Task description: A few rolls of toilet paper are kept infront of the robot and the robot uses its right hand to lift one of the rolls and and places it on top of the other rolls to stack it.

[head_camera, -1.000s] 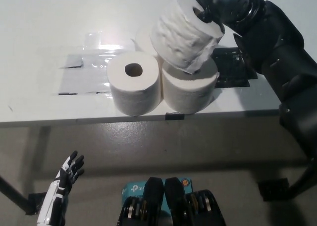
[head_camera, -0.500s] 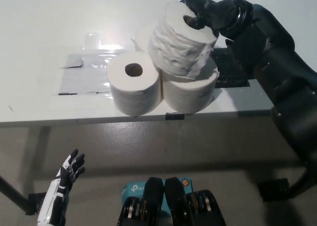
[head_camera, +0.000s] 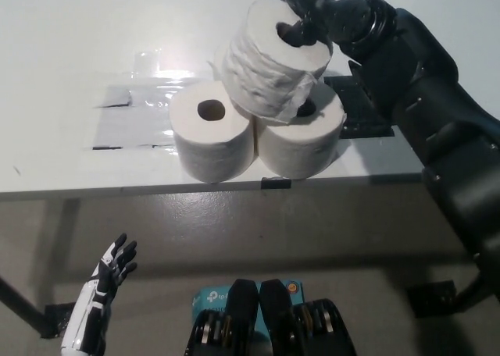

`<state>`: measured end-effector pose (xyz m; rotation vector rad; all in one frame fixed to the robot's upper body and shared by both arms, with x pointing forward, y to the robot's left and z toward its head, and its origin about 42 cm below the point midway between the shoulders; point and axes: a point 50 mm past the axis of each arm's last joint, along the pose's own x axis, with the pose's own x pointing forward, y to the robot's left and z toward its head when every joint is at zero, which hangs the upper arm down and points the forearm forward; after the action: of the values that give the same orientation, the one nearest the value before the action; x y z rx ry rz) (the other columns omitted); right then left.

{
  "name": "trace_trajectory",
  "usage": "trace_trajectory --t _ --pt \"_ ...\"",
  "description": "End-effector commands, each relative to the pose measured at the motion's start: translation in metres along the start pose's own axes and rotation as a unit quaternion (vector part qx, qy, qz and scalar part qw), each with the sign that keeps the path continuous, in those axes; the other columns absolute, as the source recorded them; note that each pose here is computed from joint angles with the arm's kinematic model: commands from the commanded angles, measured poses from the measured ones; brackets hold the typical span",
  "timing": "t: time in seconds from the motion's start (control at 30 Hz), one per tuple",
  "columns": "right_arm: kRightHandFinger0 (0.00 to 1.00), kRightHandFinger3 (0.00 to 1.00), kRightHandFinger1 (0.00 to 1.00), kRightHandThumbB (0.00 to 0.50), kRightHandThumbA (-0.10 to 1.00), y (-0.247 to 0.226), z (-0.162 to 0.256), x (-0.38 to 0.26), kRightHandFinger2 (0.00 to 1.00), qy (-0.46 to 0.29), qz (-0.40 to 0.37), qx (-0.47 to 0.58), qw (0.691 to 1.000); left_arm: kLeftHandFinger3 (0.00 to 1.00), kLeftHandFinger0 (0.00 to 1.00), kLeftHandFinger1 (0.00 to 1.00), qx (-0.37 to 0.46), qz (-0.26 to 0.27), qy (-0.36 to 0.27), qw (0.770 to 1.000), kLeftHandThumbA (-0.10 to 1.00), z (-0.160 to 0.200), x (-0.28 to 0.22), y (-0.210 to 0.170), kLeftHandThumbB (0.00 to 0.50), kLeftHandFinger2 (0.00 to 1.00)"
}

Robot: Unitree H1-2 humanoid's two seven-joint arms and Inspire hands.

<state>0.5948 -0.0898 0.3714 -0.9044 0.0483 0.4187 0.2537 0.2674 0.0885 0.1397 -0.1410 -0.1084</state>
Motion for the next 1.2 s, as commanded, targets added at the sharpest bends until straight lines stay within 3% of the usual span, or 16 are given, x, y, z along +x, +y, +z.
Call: trace_trajectory --t 0.0,0.03,0.07,0.2,0.37,0.5,0.57,0.7,0.97,1.1,1.13,1.17 --pt "0.86 1.0 1.0 0.279 0.95 -0.034 0.043 -0.007 1.0 -0.062 -0.029 -0.015 0.998 1.0 1.0 1.0 0.016 -0.01 -0.018 1.0 1.0 0.01 0.005 0.005 0.28 1.0" --pt "1.0 1.0 1.0 0.302 0.96 -0.035 0.045 -0.007 1.0 -0.056 -0.028 -0.02 0.998 1.0 1.0 1.0 0.016 -0.009 -0.018 1.0 1.0 0.01 0.005 0.005 0.282 1.0" --pt "1.0 1.0 1.0 0.341 0.92 -0.039 0.052 -0.008 1.0 -0.049 -0.016 -0.03 0.998 1.0 1.0 1.0 0.019 -0.007 -0.019 1.0 1.0 0.011 0.006 0.005 0.282 1.0" --pt "1.0 1.0 1.0 0.396 0.83 -0.046 0.058 -0.011 1.0 -0.036 0.015 -0.057 0.998 1.0 1.0 1.0 0.019 -0.01 -0.019 1.0 1.0 0.011 0.007 0.004 0.277 1.0" --pt "1.0 1.0 1.0 0.495 0.78 -0.052 0.065 -0.014 1.0 -0.022 0.03 -0.079 0.996 1.0 1.0 1.0 0.021 -0.011 -0.02 1.0 1.0 0.013 0.007 0.005 0.267 1.0" --pt "1.0 1.0 1.0 0.5 0.78 -0.063 0.08 -0.019 1.0 -0.004 0.044 -0.106 0.993 1.0 1.0 1.0 0.029 -0.011 -0.021 0.999 1.0 0.014 0.008 0.005 0.25 1.0" --pt "1.0 1.0 1.0 0.5 0.68 -0.071 0.089 -0.023 1.0 -0.003 0.045 -0.122 0.992 1.0 1.0 1.0 0.036 -0.012 -0.024 0.999 1.0 0.014 0.01 0.006 0.261 1.0" --pt "1.0 1.0 1.0 0.5 0.58 -0.08 0.104 -0.028 1.0 0.005 0.058 -0.136 0.989 1.0 1.0 1.0 0.037 -0.012 -0.024 0.999 1.0 0.012 0.011 0.006 0.276 1.0" --pt "1.0 1.0 1.0 0.5 0.53 -0.096 0.13 -0.04 1.0 0.021 0.083 -0.153 0.984 1.0 1.0 1.0 0.03 -0.02 -0.024 0.999 1.0 0.011 0.011 0.003 0.28 1.0" --pt "1.0 1.0 1.0 0.477 0.67 -0.106 0.137 -0.046 1.0 0.002 0.07 -0.176 0.982 1.0 1.0 1.0 0.027 -0.021 -0.022 0.999 1.0 0.009 0.012 0.0 0.302 1.0" --pt "1.0 1.0 1.0 0.389 0.94 -0.117 0.142 -0.051 1.0 -0.02 0.064 -0.147 0.987 1.0 1.0 1.0 0.024 -0.023 -0.023 0.999 1.0 0.008 0.013 -0.002 0.301 1.0" --pt "1.0 1.0 1.0 0.393 1.0 -0.121 0.143 -0.053 1.0 -0.027 0.063 -0.149 0.986 1.0 1.0 1.0 0.026 -0.024 -0.025 0.999 1.0 0.008 0.013 -0.002 0.299 1.0"
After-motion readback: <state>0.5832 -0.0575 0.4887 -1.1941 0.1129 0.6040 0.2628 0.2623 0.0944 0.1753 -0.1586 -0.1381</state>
